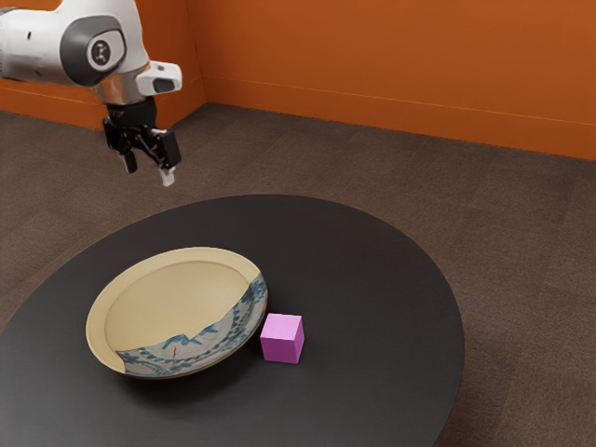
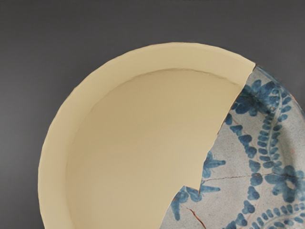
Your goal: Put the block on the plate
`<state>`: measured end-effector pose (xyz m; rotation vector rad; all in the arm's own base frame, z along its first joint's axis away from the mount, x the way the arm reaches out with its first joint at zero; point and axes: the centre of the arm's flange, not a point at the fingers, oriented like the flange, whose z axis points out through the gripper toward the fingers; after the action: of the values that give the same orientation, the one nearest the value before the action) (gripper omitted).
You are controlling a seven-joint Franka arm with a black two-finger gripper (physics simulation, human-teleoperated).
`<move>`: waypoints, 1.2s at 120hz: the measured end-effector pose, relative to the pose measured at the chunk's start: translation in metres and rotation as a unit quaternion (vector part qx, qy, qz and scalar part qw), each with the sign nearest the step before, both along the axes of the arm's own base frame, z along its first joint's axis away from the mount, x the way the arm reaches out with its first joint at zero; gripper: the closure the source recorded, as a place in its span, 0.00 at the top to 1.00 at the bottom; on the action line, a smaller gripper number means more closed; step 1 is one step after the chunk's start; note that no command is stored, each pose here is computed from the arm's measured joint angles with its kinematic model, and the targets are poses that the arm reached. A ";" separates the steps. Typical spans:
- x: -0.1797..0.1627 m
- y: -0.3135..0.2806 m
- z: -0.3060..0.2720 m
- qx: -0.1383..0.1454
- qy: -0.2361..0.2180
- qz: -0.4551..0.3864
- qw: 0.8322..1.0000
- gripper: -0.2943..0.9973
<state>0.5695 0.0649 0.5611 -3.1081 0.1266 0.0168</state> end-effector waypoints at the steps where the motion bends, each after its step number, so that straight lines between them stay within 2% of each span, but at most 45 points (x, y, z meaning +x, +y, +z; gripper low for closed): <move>1: 0.000 -0.002 0.000 0.000 0.000 -0.002 1.000 0.77; 31: 0.002 -0.059 -0.033 0.001 0.030 -0.071 0.997 0.77; 49: 0.005 -0.126 -0.074 -0.004 0.042 -0.160 0.986 0.77; 61: 0.007 -0.167 -0.101 -0.010 0.043 -0.225 0.973 0.77; 78: 0.004 -0.183 -0.139 -0.014 0.035 -0.298 0.954 0.77; 98: -0.009 -0.214 -0.169 -0.015 0.023 -0.393 0.919 0.77; 111: -0.011 -0.240 -0.188 -0.009 0.018 -0.456 0.890 0.77; 124: -0.008 -0.250 -0.206 -0.010 0.017 -0.494 0.869 0.77; 144: 0.000 -0.243 -0.229 -0.013 0.015 -0.524 0.851 0.77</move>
<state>0.5696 -0.1781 0.3324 -2.6014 1.7517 0.0344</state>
